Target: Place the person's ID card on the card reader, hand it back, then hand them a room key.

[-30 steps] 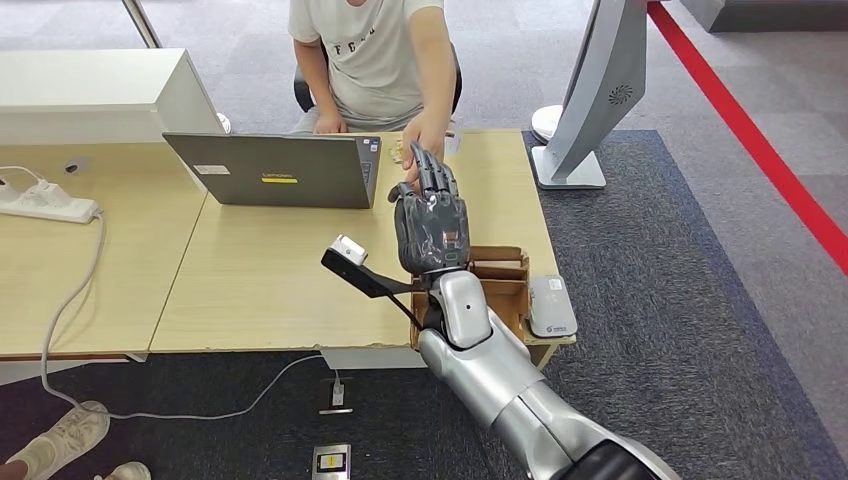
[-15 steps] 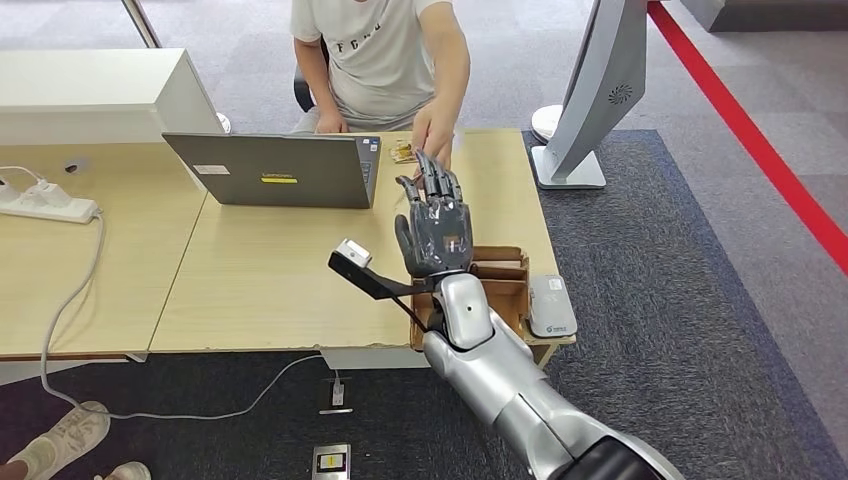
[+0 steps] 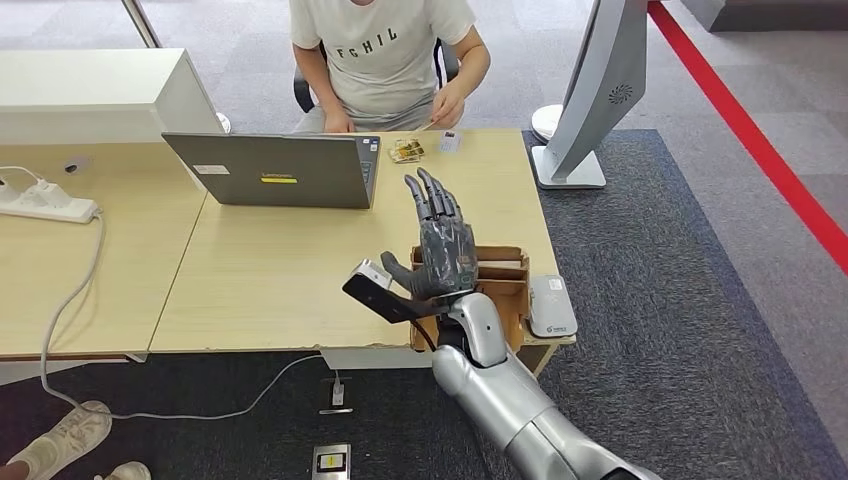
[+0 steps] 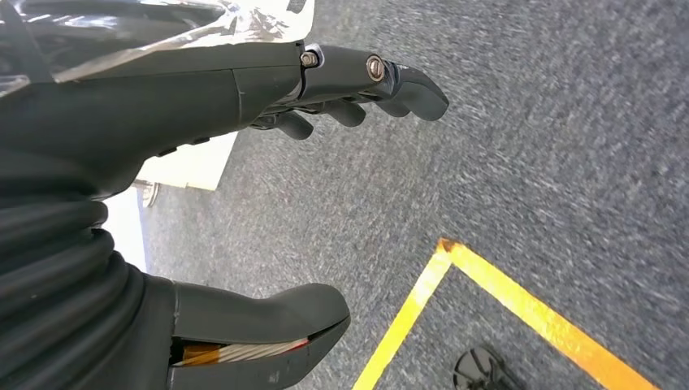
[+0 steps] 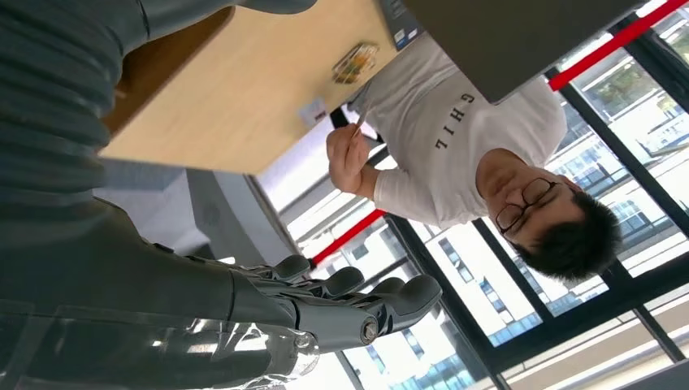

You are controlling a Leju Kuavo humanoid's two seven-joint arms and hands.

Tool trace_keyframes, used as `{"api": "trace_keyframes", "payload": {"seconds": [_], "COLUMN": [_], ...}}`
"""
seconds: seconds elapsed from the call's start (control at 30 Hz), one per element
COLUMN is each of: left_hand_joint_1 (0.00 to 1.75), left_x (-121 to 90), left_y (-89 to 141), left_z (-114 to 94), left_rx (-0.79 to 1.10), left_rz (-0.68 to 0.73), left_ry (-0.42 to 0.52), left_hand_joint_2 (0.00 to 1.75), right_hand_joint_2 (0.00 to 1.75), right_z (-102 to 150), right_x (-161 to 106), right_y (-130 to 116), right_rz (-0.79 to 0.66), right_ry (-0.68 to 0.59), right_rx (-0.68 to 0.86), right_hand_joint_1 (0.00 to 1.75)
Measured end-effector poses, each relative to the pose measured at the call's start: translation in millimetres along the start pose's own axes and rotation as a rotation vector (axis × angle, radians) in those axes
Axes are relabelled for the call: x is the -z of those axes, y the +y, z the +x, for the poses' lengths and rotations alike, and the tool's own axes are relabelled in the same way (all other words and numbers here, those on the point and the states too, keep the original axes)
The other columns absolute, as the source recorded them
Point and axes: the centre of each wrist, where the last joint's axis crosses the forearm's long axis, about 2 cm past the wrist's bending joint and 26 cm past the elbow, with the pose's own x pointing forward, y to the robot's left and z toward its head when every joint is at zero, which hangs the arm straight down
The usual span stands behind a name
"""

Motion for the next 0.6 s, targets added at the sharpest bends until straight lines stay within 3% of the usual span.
{"api": "trace_keyframes", "payload": {"seconds": [0.27,0.47,0.6], "left_hand_joint_1": [0.00,0.00,0.00], "left_x": [-2,-4,-5], "left_y": [-7,-11,-16], "left_z": [-2,-3,-4], "left_rx": [0.032,0.047,0.076], "left_rz": [0.022,0.052,0.061], "left_ry": [0.038,0.059,0.073], "left_hand_joint_2": [1.75,1.75,1.75], "right_hand_joint_2": [1.75,1.75,0.00], "right_z": [14,19,26], "right_x": [-73,-111,-125], "right_y": [-3,-6,-16], "right_rz": [-0.034,0.017,-0.013], "right_ry": [0.087,0.088,-0.002], "right_rx": [0.406,0.909,1.232], "right_hand_joint_1": [0.00,0.00,0.00]}}
